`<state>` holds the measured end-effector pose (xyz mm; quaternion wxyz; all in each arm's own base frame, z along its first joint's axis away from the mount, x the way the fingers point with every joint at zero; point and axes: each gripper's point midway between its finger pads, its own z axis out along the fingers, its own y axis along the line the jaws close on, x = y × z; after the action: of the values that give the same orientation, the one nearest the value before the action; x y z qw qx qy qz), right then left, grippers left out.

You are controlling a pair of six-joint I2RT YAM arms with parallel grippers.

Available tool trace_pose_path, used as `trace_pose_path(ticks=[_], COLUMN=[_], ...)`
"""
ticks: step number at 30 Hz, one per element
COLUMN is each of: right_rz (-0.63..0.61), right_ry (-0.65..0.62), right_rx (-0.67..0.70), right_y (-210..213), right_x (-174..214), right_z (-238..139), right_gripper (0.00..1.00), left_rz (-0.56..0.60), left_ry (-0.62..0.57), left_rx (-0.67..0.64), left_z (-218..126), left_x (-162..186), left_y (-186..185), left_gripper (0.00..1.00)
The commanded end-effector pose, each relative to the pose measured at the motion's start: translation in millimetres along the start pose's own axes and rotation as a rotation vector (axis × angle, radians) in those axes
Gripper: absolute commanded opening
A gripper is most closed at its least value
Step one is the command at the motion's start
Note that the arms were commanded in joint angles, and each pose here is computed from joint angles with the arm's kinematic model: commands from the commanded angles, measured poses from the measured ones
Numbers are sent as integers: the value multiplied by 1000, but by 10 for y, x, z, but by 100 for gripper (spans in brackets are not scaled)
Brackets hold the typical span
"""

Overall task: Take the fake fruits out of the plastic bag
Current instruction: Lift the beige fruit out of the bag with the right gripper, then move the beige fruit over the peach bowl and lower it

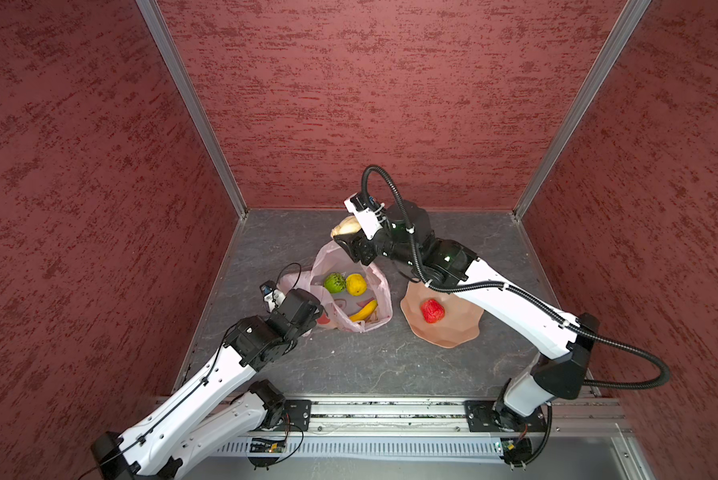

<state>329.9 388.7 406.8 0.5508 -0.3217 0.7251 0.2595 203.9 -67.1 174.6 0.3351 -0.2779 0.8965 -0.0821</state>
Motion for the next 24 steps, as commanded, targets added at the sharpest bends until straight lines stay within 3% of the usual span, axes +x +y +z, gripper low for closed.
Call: trace_pose_path(ticks=[1,6,11,17,24], right_rz=[-2,88,203,330,450], right_ry=[17,49,140,259,342], right_rx=[152,298,433,510,592], right_y=[-422,-999,-1458,-1577,-1728], right_x=[-18,141,733,1638,2425], right_z=[-105,-321,-592,-826,-891], right_gripper=[31,31,31,31,31], left_rz=[32,54,72,106,126], left_ry=[-26,-30,-7,40,49], left_rx=[15,16,17,-30,-51], left_z=[-43,-90,-123,-116,-95], left_x=[-56,-83,-41,68,136], left_y=[-5,7,43,142,183], left_gripper=[12,12,12,12,12])
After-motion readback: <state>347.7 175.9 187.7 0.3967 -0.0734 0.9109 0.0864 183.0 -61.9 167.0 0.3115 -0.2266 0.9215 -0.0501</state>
